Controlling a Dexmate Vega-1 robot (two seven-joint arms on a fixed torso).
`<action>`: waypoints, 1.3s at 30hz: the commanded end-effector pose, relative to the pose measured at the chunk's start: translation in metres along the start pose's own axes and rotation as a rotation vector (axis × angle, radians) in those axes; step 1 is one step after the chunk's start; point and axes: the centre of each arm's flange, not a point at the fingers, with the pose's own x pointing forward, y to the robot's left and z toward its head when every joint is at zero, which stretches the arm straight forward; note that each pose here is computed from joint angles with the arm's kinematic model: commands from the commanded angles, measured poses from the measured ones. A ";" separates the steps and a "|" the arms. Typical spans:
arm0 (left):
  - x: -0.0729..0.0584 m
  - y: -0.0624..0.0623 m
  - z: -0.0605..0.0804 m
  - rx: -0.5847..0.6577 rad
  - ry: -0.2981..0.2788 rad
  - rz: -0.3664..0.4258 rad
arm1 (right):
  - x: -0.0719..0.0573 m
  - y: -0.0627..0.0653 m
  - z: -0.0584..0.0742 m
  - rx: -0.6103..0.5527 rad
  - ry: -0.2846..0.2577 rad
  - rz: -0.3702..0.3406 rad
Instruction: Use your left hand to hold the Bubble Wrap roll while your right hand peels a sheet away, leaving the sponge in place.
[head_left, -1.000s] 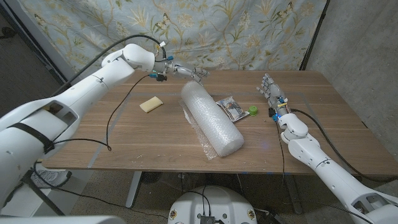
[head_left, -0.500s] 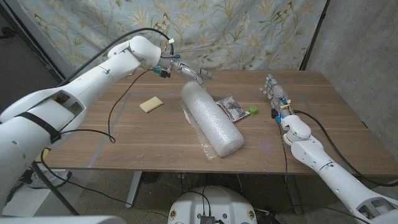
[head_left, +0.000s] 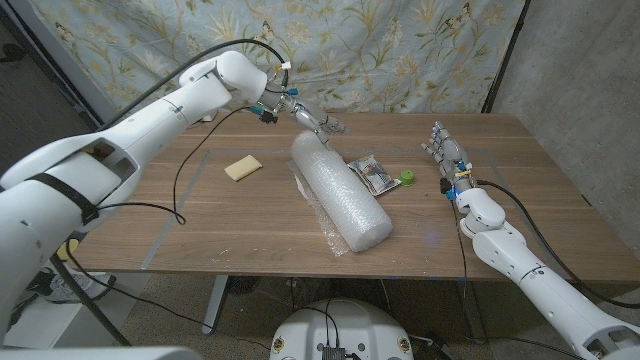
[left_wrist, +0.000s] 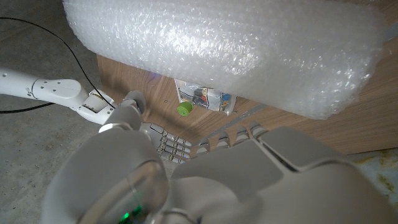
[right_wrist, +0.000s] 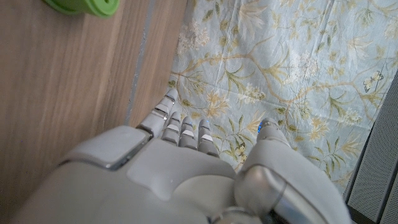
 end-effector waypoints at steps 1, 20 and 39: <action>0.015 0.008 0.009 0.081 0.005 -0.065 | -0.007 -0.009 0.000 -0.006 0.009 -0.021; 0.041 0.014 0.024 0.215 0.020 -0.185 | -0.018 -0.022 0.002 -0.017 0.010 -0.069; 0.051 0.000 0.027 0.283 0.053 -0.229 | -0.015 -0.026 0.001 -0.026 0.014 -0.077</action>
